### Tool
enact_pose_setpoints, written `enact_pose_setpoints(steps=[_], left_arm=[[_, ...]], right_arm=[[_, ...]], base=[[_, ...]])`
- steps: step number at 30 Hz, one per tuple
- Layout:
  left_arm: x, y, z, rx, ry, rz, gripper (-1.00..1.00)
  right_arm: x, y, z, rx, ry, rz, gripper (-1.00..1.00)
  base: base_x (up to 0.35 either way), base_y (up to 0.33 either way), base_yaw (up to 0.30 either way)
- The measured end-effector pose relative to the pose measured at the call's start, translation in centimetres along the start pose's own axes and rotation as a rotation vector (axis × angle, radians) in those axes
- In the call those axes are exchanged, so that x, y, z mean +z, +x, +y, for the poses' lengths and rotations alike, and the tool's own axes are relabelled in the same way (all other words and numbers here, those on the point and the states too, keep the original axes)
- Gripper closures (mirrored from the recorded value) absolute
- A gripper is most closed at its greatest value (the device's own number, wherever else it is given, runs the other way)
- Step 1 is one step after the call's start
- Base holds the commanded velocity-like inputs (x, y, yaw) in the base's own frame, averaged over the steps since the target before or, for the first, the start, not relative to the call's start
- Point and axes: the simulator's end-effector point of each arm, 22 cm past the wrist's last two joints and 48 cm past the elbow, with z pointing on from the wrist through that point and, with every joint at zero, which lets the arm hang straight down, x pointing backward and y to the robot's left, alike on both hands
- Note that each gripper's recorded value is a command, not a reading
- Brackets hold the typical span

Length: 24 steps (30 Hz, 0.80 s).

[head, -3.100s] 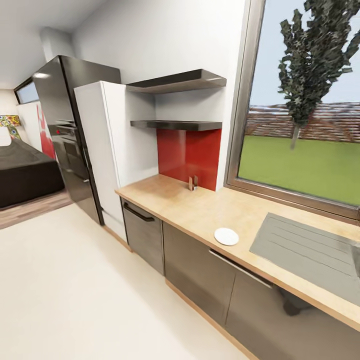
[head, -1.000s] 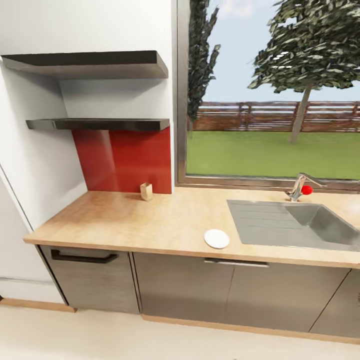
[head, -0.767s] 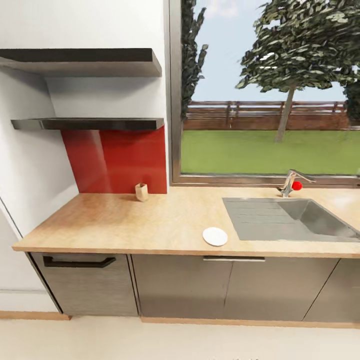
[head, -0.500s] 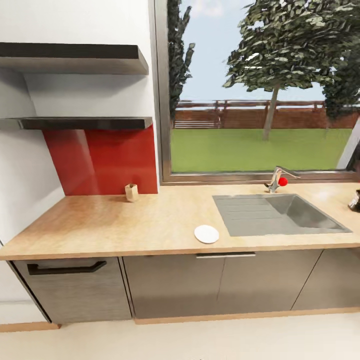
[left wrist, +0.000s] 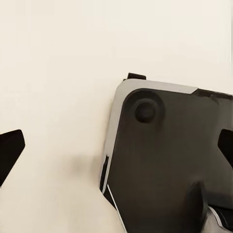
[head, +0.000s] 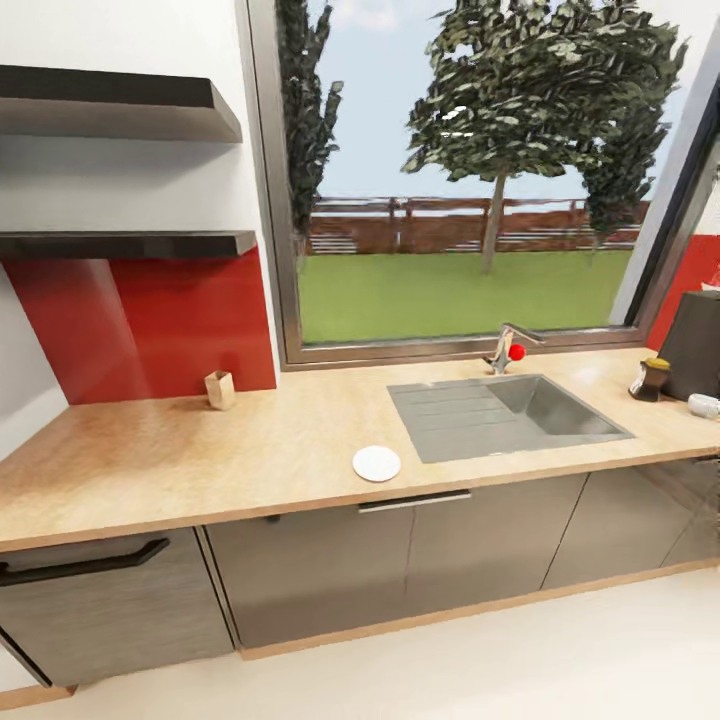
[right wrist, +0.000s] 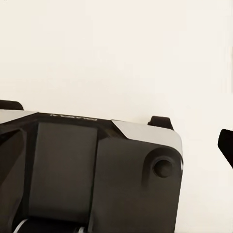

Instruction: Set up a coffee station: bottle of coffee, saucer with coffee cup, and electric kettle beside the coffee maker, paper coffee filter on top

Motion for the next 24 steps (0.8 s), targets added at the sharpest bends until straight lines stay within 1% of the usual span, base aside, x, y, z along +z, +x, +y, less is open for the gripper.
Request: enact_pose_setpoints(steps=[2, 3, 5, 6, 7, 9, 10, 11, 12, 13, 14, 15, 16, 17, 18, 19, 20, 21, 22, 23, 24], left_arm=[[0.0, 0.0, 0.0, 0.005, 0.001, 0.001, -1.0], [0.0, -0.2, -0.1, 0.04, 0.007, 0.002, -1.0], [0.1, -0.7, -0.3, 0.063, 0.014, -0.006, -1.0], [0.2, -1.4, -0.7, 0.088, 0.021, -0.018, -1.0], [0.3, -3.0, -1.2, 0.121, 0.031, -0.05, -1.0], [0.3, -8.6, -2.6, 0.184, 0.058, -0.151, -1.0], [0.2, -10.3, -3.1, 0.198, 0.069, -0.18, -1.0], [-0.1, -13.2, -4.4, 0.22, 0.1, -0.232, -1.0], [-0.6, -16.3, -6.1, 0.241, 0.148, -0.285, -1.0], [-1.0, -17.8, -7.2, 0.252, 0.178, -0.311, -1.0], [-1.8, -20.7, -9.2, 0.273, 0.24, -0.357, -1.0], [-2.4, -22.2, -10.3, 0.284, 0.275, -0.382, -1.0], [-3.6, -25.0, -12.3, 0.306, 0.342, -0.425, -1.0], [-4.3, -26.6, -13.3, 0.318, 0.376, -0.449, -1.0], [-5.6, -29.1, -15.1, 0.34, 0.438, -0.486, -1.0], [-6.4, -30.5, -16.0, 0.351, 0.468, -0.505, -1.0], [-7.7, -32.7, -17.8, 0.369, 0.524, -0.528, -1.0], [-8.5, -33.8, -18.8, 0.376, 0.552, -0.537, -1.0], [-9.8, -35.5, -20.8, 0.389, 0.605, -0.544, -1.0], [-10.6, -36.3, -22.0, 0.397, 0.632, -0.546, -1.0], [-11.9, -37.4, -24.3, 0.417, 0.685, -0.537, -1.0]], right_arm=[[0.0, 0.0, 0.0, 0.001, 0.001, 0.0, -1.0], [0.0, -0.2, 0.0, -0.004, 0.003, -0.007, -1.0], [0.0, -0.3, -0.1, -0.006, 0.005, -0.01, -1.0], [0.0, -0.3, -0.2, -0.007, 0.006, -0.011, -1.0], [0.0, -0.3, -0.3, -0.006, 0.007, -0.012, -1.0], [0.0, -0.4, -0.4, -0.005, 0.009, -0.013, -1.0], [0.0, -0.4, -0.4, -0.004, 0.009, -0.014, -1.0], [0.0, -0.6, -0.4, -0.004, 0.009, -0.02, -1.0], [0.0, -1.0, -0.4, -0.003, 0.008, -0.035, -1.0], [0.0, -1.3, -0.4, -0.003, 0.007, -0.045, -1.0], [-0.1, -2.0, -0.3, -0.002, 0.005, -0.069, -1.0], [-0.1, -2.4, -0.2, -0.002, 0.005, -0.081, -1.0], [-0.2, -3.0, -0.3, -0.001, 0.005, -0.102, -1.0], [-0.2, -3.2, -0.4, -0.001, 0.006, -0.111, -1.0], [-0.3, -3.6, -0.6, 0.0, 0.008, -0.126, -1.0], [-0.3, -3.8, -0.7, 0.0, 0.01, -0.132, -1.0], [-0.3, -4.0, -0.9, 0.001, 0.012, -0.14, -1.0], [-0.3, -4.1, -1.0, 0.001, 0.013, -0.143, -1.0], [-0.3, -4.2, -1.1, 0.002, 0.014, -0.148, -1.0], [-0.3, -4.2, -1.1, 0.002, 0.015, -0.149, -1.0], [-0.3, -4.3, -1.2, 0.002, 0.016, -0.152, -1.0]], base=[[0.0, 0.0, -0.037], [0.0, 0.0, -0.001], [0.0, 0.0, -0.001], [0.0, 0.0, 0.0], [0.0, 0.0, 0.0], [0.0, 0.0, 0.0], [0.0, 0.0, 0.0], [0.0, 0.0, 0.0], [0.0, 0.0, 0.0], [0.0, 0.0, 0.0], [0.0, 0.0, 0.0], [0.0, 0.0, 0.0], [0.0, 0.0, 0.0], [0.0, 0.0, 0.0], [0.0, 0.0, 0.0], [0.0, 0.0, 0.0], [0.0, 0.0, 0.0], [0.0, 0.0, 0.0], [0.0, 0.0, 0.0], [0.0, 0.0, 0.0], [0.0, 0.0, 0.0]])
